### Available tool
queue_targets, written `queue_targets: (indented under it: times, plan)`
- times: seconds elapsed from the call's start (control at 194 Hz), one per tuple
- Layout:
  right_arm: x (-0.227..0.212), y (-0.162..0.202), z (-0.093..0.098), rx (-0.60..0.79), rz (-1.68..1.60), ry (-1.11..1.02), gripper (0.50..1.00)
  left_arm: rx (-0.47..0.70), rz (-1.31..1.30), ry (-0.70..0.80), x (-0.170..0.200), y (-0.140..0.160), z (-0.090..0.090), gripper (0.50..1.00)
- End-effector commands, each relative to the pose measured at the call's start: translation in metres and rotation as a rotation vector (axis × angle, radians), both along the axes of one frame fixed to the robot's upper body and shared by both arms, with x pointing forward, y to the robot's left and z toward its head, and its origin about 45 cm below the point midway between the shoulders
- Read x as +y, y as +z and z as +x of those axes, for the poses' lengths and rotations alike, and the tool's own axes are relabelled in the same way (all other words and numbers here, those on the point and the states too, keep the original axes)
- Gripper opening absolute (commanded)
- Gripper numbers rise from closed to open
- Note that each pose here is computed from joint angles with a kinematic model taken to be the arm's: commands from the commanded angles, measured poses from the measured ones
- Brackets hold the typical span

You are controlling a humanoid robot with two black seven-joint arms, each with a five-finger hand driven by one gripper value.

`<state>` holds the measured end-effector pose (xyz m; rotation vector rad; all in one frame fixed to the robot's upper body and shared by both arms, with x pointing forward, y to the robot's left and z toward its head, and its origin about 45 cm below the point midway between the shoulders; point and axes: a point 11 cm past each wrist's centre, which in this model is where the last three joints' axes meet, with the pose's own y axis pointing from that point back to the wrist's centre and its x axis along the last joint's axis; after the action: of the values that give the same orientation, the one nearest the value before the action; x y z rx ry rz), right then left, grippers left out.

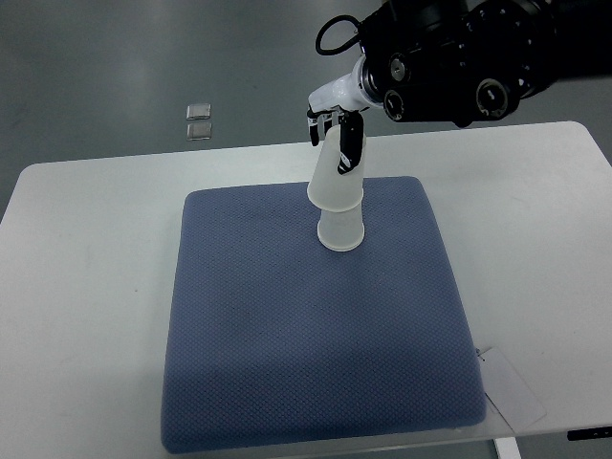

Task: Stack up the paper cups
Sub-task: 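Lower the held cup onto the upside-down cup's base, then open the right hand's fingers to release the cup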

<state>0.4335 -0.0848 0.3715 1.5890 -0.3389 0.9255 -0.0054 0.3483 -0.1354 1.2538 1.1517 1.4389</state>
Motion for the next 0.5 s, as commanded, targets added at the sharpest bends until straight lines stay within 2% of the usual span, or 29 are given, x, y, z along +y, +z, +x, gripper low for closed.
queue_targets:
  times: [0.0,0.494]
  plan:
    - [0.0004,0.0005,0.0002,-0.001,0.002,0.0,0.756,0.0,0.0,0.0,0.0,0.0,0.0,1.0]
    - [-0.0003,0.0028,0.003,-0.01,0.003,-0.004,0.756,0.0,0.0,0.0,0.0,0.0,0.0,1.0]
